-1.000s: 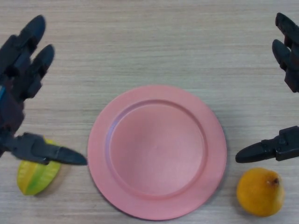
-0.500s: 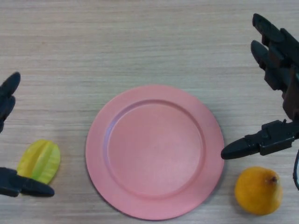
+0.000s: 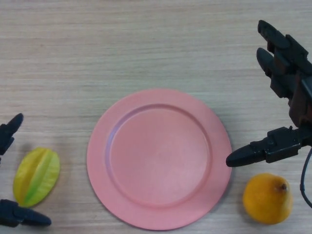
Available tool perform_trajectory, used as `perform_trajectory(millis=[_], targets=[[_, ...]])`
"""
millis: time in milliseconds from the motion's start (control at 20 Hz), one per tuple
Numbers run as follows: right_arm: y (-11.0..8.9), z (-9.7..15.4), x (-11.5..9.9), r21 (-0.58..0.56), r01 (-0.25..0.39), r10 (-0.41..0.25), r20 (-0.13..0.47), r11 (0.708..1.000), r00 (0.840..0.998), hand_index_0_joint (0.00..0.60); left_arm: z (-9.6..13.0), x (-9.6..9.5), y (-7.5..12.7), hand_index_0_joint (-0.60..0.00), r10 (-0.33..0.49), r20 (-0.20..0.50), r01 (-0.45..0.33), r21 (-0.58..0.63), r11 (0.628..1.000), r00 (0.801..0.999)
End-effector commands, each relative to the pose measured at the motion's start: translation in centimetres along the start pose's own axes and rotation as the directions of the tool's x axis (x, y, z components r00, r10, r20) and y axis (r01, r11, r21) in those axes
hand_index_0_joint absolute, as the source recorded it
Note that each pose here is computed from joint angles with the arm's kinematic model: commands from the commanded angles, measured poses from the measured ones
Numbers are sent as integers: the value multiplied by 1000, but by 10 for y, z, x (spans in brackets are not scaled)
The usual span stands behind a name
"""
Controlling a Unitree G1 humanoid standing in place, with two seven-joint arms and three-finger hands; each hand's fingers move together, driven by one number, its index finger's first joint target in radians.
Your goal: Pick up the yellow starfruit and place it on the plate
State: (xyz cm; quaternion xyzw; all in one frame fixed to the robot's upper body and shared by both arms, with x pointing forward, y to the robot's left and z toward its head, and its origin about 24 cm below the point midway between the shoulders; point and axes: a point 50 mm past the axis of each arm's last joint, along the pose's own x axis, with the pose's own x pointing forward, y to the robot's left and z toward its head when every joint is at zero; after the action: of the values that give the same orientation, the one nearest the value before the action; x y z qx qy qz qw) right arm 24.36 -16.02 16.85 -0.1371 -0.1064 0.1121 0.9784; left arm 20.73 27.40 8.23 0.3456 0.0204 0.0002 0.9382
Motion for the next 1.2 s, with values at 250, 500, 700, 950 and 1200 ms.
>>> perform_trajectory(millis=[250,500,700,950,1200], targets=[[-9,32,-7,-21,37,-31,216,999,976,250,16,1,29,-338,172,139,-190,128,973,975],[-12,33,-10,-19,37,-32,200,999,979,0,6,1,21,-600,98,30,-101,113,988,995],[-12,31,-9,-20,35,-30,195,999,980,0,1,-1,15,-600,25,-44,-22,67,998,999],[-12,32,-8,-5,36,-34,198,999,980,0,15,-2,24,-600,37,31,-38,48,998,999],[-14,32,-6,-29,51,-44,216,998,975,0,71,-2,37,-600,166,298,-122,-160,980,940]])
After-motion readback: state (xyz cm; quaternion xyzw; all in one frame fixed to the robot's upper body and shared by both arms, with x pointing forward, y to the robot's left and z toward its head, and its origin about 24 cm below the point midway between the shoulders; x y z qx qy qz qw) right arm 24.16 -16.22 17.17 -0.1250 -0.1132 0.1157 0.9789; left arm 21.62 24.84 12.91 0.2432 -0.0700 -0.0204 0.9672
